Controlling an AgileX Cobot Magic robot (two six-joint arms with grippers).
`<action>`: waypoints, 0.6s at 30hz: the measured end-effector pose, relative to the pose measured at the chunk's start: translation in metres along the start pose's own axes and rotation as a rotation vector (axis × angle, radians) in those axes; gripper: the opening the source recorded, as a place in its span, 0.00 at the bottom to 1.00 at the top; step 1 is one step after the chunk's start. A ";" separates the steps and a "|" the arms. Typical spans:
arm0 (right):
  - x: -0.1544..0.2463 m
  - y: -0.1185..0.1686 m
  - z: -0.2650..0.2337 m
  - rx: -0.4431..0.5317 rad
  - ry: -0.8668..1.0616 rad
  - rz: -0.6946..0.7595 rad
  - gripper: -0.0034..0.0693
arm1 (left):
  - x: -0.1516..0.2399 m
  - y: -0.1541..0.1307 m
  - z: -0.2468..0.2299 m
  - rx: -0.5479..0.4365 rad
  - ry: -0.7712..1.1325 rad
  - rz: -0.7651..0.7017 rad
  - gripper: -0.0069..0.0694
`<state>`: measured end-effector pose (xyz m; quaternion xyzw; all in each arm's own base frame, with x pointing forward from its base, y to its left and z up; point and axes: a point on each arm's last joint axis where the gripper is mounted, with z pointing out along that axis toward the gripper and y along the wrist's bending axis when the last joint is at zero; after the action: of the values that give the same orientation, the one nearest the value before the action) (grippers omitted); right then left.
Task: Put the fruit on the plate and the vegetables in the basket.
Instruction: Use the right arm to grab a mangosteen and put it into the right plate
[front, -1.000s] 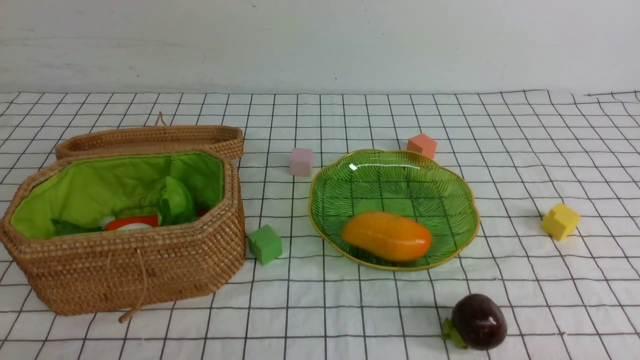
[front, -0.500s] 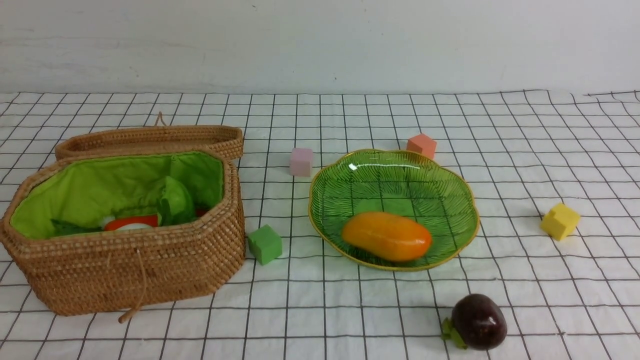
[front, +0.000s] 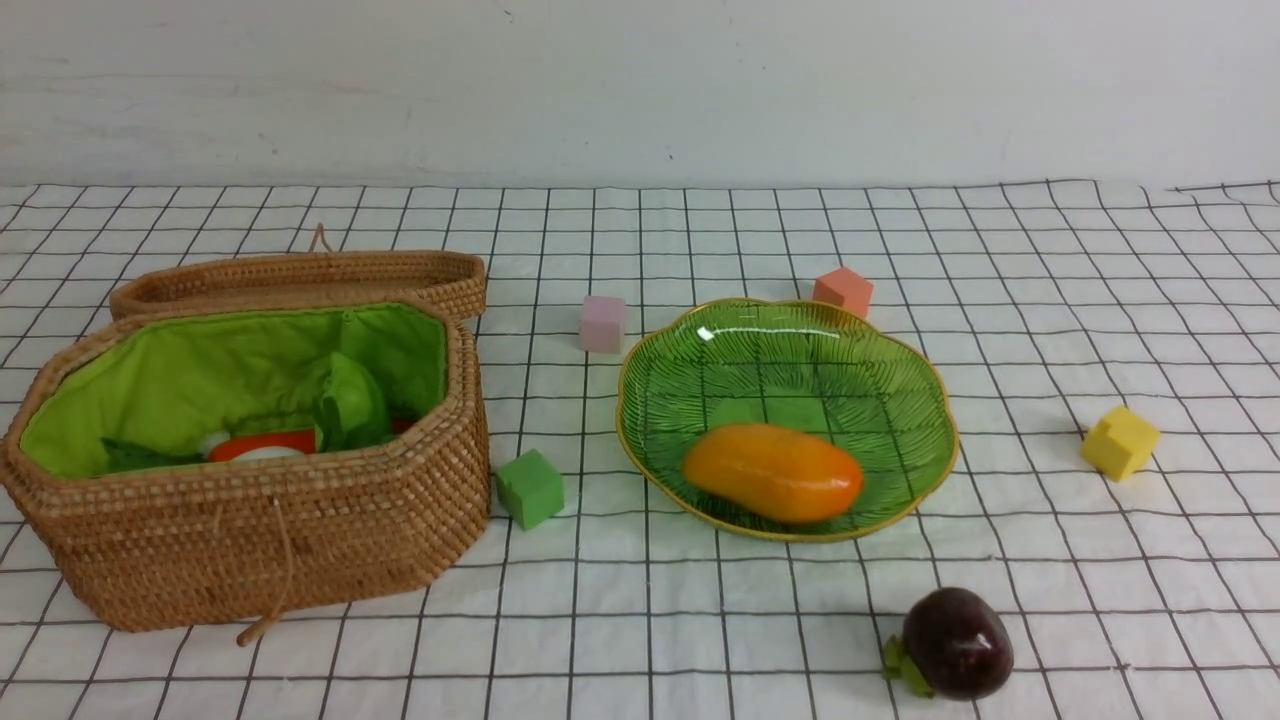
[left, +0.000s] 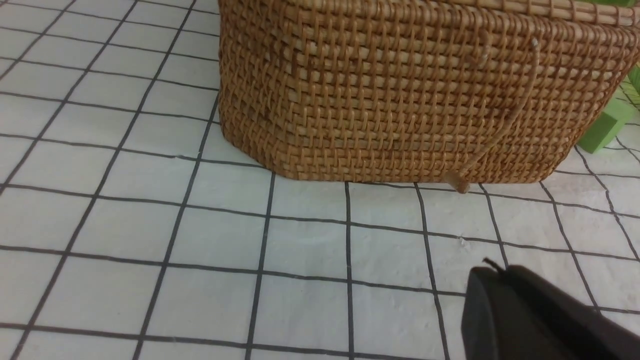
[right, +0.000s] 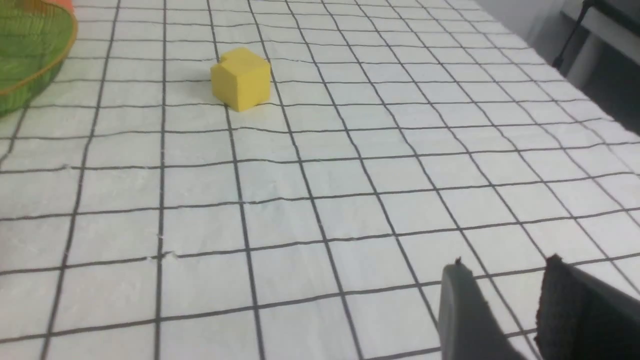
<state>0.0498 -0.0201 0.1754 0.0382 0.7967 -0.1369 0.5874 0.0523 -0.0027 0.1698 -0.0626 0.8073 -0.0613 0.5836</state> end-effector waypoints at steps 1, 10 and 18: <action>0.000 -0.001 0.000 0.006 -0.002 -0.014 0.38 | 0.000 0.000 0.000 0.000 0.000 0.000 0.09; -0.003 -0.003 0.000 0.040 -0.046 -0.138 0.38 | 0.000 0.000 0.000 0.000 0.001 0.000 0.10; -0.022 0.005 -0.003 -0.022 -0.266 -0.197 0.38 | 0.000 0.000 0.000 0.000 0.001 0.000 0.11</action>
<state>0.0552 -0.0128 0.1964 -0.0651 0.7131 -0.1891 0.6719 0.0523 -0.0028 0.1697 -0.0626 0.8075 -0.0613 0.5833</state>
